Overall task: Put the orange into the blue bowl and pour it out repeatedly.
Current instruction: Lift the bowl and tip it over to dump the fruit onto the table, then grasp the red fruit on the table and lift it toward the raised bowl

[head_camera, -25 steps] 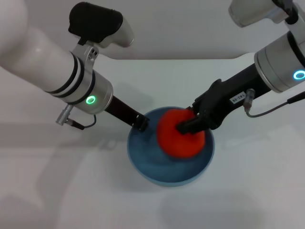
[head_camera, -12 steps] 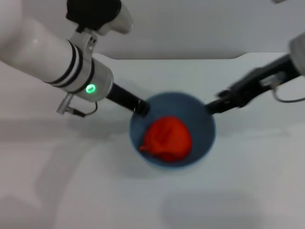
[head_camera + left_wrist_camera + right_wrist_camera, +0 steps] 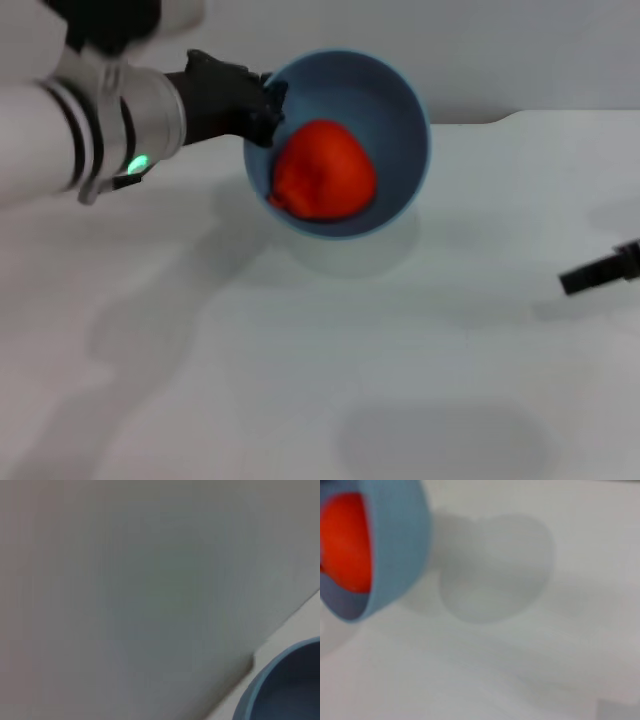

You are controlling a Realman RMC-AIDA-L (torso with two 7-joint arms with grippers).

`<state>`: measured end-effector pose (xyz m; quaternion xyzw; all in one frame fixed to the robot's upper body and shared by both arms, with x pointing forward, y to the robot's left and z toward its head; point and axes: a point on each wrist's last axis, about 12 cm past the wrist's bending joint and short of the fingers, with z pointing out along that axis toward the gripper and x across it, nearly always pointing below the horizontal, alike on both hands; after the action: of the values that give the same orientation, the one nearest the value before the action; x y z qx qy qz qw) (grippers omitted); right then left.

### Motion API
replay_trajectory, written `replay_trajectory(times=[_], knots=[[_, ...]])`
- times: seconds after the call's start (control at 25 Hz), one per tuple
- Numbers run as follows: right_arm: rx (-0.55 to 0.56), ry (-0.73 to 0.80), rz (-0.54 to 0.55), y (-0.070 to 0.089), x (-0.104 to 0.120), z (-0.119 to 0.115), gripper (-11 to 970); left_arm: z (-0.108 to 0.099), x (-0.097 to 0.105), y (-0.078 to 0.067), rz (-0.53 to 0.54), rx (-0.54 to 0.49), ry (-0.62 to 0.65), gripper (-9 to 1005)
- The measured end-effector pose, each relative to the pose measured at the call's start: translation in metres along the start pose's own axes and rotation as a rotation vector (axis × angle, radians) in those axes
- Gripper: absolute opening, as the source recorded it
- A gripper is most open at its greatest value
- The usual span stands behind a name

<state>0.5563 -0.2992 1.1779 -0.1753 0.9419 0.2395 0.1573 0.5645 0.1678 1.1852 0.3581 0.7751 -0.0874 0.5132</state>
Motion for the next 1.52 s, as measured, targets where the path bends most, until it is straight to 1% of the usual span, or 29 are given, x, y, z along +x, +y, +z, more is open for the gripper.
replay_trajectory(times=[0.04, 0.08, 0.12, 0.16, 0.2, 0.24, 0.28, 0.32, 0.4, 0.44, 0.48, 0.52, 0.6, 0.64, 0.72, 0.8, 0.88, 0.96, 1.0, 1.08, 1.12, 1.16, 1.2, 1.28, 1.32, 1.4, 1.44, 1.48, 1.52], knots=[[0.006, 0.006, 0.022, -0.005, 0.006, -0.001, 470, -0.002, 0.002, -0.005, 0.047, -0.017, -0.022, -1], [0.018, 0.012, 0.043, -0.01, 0.011, -0.002, 469, -0.004, 0.006, -0.016, 0.141, -0.054, -0.067, -1], [0.032, 0.023, 0.061, -0.014, 0.016, -0.003, 469, -0.007, 0.01, -0.027, 0.209, -0.081, -0.104, -1], [0.044, 0.032, 0.076, -0.017, 0.019, -0.003, 469, -0.009, 0.013, -0.035, 0.281, -0.13, -0.153, -1], [0.061, 0.047, 0.09, -0.02, 0.023, -0.004, 469, -0.011, 0.013, -0.043, 0.341, -0.167, -0.206, -1], [0.073, 0.059, 0.1, -0.023, 0.026, -0.004, 469, -0.014, 0.021, -0.05, 0.386, -0.205, -0.24, -1], [0.089, 0.075, 0.112, -0.026, 0.03, -0.004, 469, -0.019, 0.027, -0.066, 0.471, -0.278, -0.348, -1], [0.094, 0.08, 0.116, -0.028, 0.032, -0.004, 469, -0.019, 0.027, -0.066, 0.471, -0.278, -0.348, -1], [0.096, 0.086, 0.124, -0.03, 0.036, -0.003, 469, -0.023, 0.03, -0.076, 0.51, -0.323, -0.419, -1], [0.093, 0.086, 0.128, -0.031, 0.037, -0.003, 469, -0.024, 0.033, -0.082, 0.549, -0.358, -0.471, -1], [0.092, 0.084, 0.133, -0.032, 0.038, -0.003, 469, -0.022, 0.041, -0.093, 0.638, -0.395, -0.512, -1], [0.093, 0.081, 0.136, -0.033, 0.039, -0.003, 469, -0.022, 0.041, -0.093, 0.638, -0.395, -0.512, -1], [0.093, 0.079, 0.139, -0.034, 0.04, -0.004, 469, -0.018, 0.051, -0.106, 0.762, -0.428, -0.545, -2], [0.092, 0.075, 0.14, -0.035, 0.041, -0.004, 469, -0.016, 0.057, -0.117, 0.861, -0.453, -0.571, -2], [0.09, 0.066, 0.145, -0.037, 0.042, -0.006, 469, -0.014, 0.06, -0.128, 0.976, -0.491, -0.592, -2], [0.087, 0.057, 0.155, -0.039, 0.044, -0.007, 469, -0.01, 0.061, -0.134, 1.039, -0.516, -0.584, -2], [0.087, 0.052, 0.16, -0.04, 0.045, -0.008, 469, -0.005, 0.061, -0.134, 1.055, -0.524, -0.569, -2], [0.086, 0.049, 0.16, -0.04, 0.045, -0.009, 469, -0.003, 0.061, -0.132, 1.029, -0.523, -0.562, -2], [0.087, 0.048, 0.158, -0.04, 0.045, -0.009, 469, -0.003, 0.06, -0.13, 0.983, -0.528, -0.553, -2], [0.087, 0.049, 0.148, -0.039, 0.044, -0.008, 468, -0.003, 0.052, -0.123, 0.854, -0.538, -0.53, -2], [0.086, 0.05, 0.141, -0.039, 0.044, -0.007, 468, -0.003, 0.046, -0.117, 0.756, -0.54, -0.507, -2], [0.083, 0.051, 0.132, -0.038, 0.042, -0.007, 468, -0.004, 0.041, -0.112, 0.681, -0.536, -0.487, -2], [0.078, 0.052, 0.123, -0.036, 0.041, -0.005, 468, -0.005, 0.034, -0.105, 0.605, -0.531, -0.468, -2], [0.058, 0.055, 0.101, -0.032, 0.037, -0.002, 468, -0.007, 0.023, -0.084, 0.435, -0.475, -0.409, -2], [0.047, 0.055, 0.087, -0.03, 0.035, 0.0, 468, -0.008, 0.021, -0.074, 0.374, -0.438, -0.387, -2], [0.021, 0.054, 0.051, -0.025, 0.03, 0.003, 468, -0.01, 0.015, -0.054, 0.238, -0.307, -0.357, -2], [0.007, 0.052, 0.031, -0.023, 0.028, 0.005, 468, -0.011, 0.014, -0.046, 0.162, -0.22, -0.351, -2], [-0.006, 0.05, 0.016, -0.02, 0.025, 0.007, 468, -0.014, 0.011, -0.035, 0.066, -0.115, -0.349, -2], [-0.014, 0.049, 0.005, -0.019, 0.023, 0.008, 468, -0.016, 0.009, -0.025, -0.003, -0.037, -0.346, -2]])
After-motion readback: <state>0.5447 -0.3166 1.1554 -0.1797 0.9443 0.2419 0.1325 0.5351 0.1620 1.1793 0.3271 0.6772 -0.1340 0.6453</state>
